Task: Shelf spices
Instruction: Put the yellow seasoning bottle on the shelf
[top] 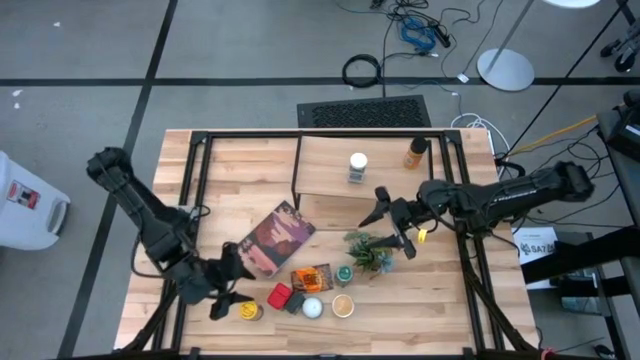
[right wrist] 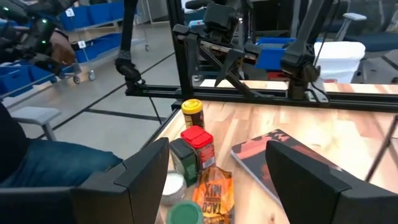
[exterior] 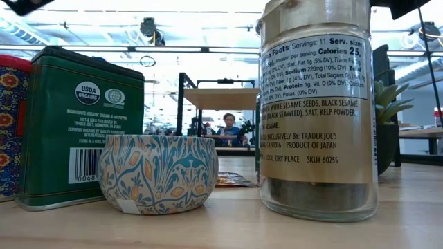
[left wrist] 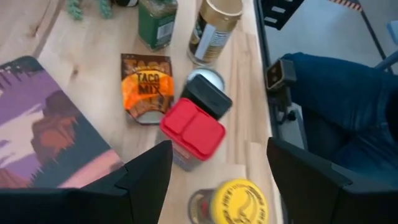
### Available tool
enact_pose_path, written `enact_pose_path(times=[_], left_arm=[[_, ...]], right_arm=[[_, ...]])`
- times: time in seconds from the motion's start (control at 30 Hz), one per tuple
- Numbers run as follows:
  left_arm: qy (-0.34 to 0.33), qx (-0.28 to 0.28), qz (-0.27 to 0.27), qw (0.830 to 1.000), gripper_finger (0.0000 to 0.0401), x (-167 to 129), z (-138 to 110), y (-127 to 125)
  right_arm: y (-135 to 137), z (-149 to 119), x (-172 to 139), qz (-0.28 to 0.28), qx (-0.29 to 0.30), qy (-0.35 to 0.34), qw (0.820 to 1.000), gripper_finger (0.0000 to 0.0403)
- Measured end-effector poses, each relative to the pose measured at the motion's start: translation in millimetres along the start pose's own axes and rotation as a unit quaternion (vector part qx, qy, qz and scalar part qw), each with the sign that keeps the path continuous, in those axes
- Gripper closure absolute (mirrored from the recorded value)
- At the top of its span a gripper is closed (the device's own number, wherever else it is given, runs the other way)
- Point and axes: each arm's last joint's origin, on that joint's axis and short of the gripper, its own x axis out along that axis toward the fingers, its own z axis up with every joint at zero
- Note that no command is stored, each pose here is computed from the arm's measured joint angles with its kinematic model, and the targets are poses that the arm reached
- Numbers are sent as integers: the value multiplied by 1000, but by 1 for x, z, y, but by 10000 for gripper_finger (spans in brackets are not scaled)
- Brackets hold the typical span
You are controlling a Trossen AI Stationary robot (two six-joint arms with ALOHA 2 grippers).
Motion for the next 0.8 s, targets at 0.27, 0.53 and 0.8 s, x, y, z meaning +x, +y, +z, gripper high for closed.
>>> enact_pose_path(times=[0.27, 0.53, 0.8], left_arm=[[9, -17, 16, 1000, 130, 1, -30, -20], [37, -30, 32, 998, 130, 14, -57, -34], [3, -33, 45, 998, 130, 17, -78, -45]], right_arm=[[7, -4, 12, 21, 9, -3, 1000, 147], [9, -2, 15, 28, 13, -20, 999, 147], [13, -1, 15, 36, 15, -28, 999, 147]])
